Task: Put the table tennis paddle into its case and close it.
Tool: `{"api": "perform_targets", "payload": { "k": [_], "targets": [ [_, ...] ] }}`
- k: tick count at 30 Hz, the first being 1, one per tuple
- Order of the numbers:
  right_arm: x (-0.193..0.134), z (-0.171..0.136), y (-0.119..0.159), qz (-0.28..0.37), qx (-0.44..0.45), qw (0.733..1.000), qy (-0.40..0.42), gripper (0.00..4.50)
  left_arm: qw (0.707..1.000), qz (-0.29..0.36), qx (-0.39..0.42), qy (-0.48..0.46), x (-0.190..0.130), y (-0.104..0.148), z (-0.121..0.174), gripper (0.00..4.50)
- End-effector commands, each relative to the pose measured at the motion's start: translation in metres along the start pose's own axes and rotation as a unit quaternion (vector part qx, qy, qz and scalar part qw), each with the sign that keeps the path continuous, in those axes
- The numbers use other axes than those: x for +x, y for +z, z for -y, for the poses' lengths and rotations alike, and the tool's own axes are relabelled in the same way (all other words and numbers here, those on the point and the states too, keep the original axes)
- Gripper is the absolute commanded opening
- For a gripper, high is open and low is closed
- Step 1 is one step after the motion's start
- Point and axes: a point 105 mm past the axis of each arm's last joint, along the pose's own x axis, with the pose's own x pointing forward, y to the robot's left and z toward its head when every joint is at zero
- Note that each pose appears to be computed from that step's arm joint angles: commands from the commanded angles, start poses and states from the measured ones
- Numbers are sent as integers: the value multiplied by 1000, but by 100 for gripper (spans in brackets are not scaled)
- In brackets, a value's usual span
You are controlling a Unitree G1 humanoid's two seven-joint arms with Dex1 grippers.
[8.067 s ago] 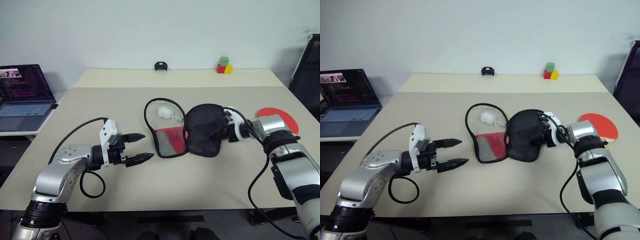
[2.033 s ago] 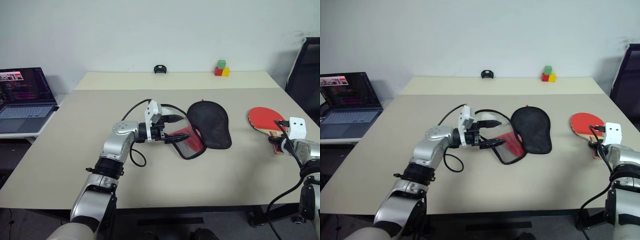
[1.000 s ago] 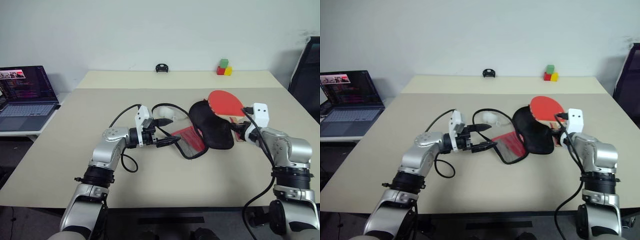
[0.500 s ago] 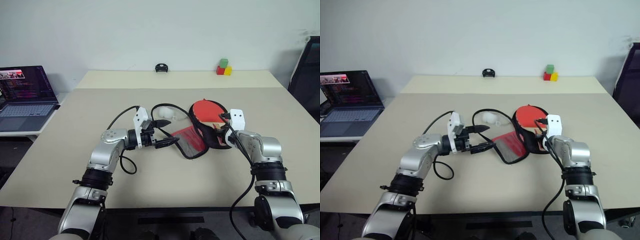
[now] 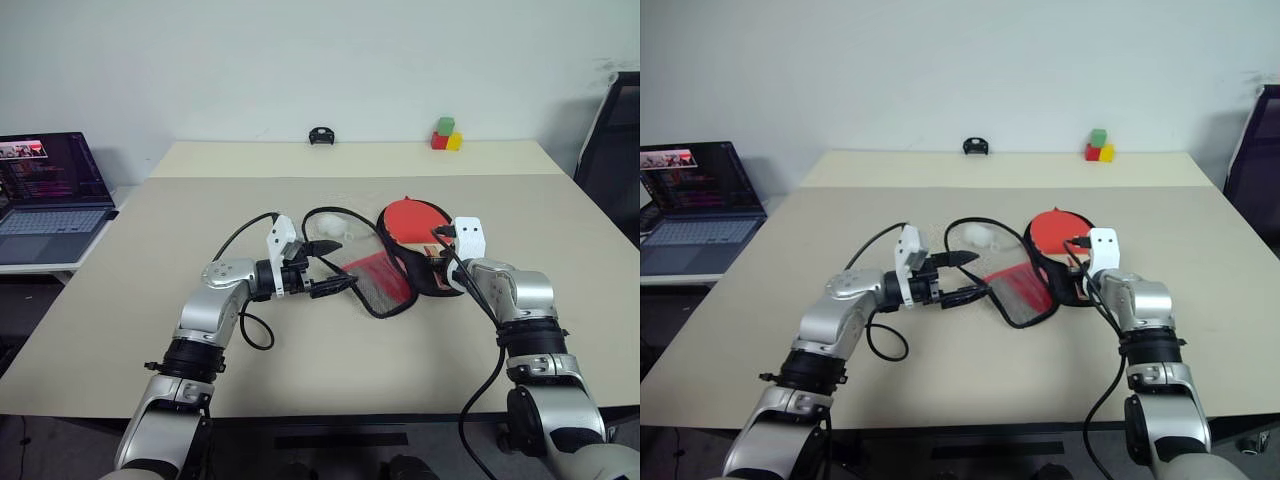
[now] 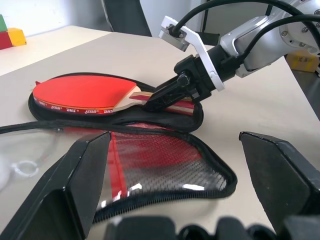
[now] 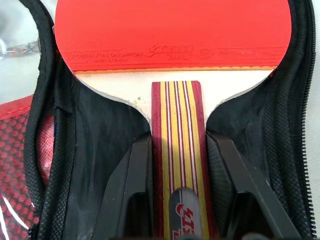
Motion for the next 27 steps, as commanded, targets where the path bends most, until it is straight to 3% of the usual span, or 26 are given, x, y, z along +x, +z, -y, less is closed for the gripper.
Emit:
{"api": "perform_targets", "payload": {
  "k": [1, 4, 8, 10, 17, 27],
  "targets": [
    [-9, -14, 22, 45, -7, 999, 21, 181, 999, 25, 22, 4, -4, 16, -1, 450],
    [-12, -18, 20, 47, -6, 998, 32, 259, 999, 25, 21, 4, -4, 16, -1, 450],
    [-19, -17, 23, 50, -16, 998, 39, 407, 999, 26, 20, 5, -4, 15, -1, 450],
    [-24, -14, 24, 50, -22, 998, 40, 447, 999, 26, 19, 7, -5, 15, -1, 450],
    [-45, -1, 32, 75, -36, 996, 40, 447, 999, 26, 15, 11, -7, 13, -1, 450],
    [-89, -12, 63, 154, -80, 973, 150, 447, 999, 24, 5, 29, -13, 9, -5, 450]
  ]
}}
